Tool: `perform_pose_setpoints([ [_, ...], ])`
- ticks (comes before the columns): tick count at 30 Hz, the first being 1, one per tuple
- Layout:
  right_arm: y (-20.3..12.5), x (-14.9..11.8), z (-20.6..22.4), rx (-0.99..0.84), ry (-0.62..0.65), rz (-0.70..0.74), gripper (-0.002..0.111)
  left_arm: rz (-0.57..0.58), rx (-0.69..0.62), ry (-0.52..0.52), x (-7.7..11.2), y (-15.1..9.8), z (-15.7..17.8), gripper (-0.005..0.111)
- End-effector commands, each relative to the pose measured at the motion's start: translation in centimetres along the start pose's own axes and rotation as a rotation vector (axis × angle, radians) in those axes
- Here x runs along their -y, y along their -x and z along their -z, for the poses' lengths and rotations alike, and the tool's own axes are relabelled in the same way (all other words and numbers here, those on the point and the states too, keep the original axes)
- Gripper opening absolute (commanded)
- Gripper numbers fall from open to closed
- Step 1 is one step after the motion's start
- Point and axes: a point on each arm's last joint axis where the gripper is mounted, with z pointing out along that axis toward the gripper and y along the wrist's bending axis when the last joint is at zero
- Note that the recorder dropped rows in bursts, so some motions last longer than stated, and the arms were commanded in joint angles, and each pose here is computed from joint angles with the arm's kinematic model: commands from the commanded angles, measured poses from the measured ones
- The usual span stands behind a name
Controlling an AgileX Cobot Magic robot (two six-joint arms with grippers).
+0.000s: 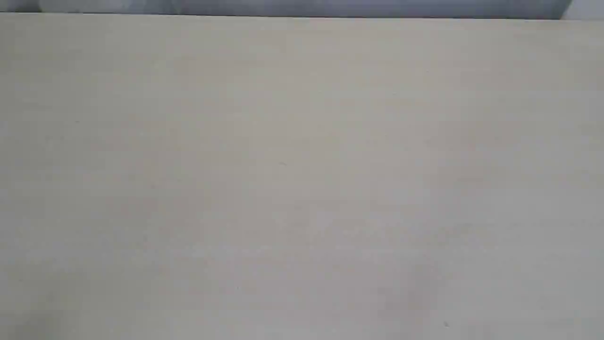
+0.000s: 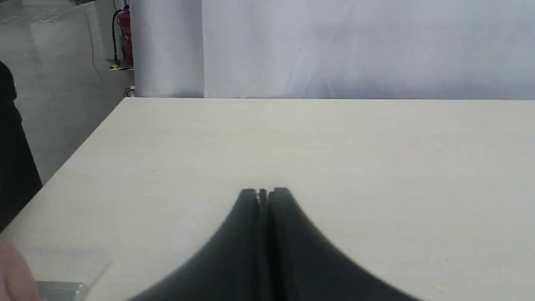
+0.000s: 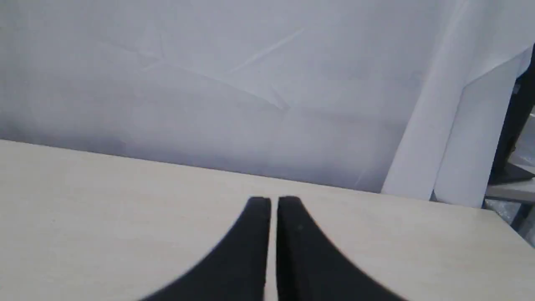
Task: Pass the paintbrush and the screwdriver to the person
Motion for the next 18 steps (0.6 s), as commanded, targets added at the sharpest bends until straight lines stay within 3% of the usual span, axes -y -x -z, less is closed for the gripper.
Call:
perform_pose_setpoints([
  [1,-1.6,-0.18,0.3,-0.018,-0.003,-0.01,0.004,0.002,0.011,-0.007,0.04,0.04,0.0,0.0],
  [18,-1.37,-0.15,0.62,0.019,-0.007,-0.076,0.004,0.002,0.011,-0.007,0.04,0.04,0.0,0.0],
])
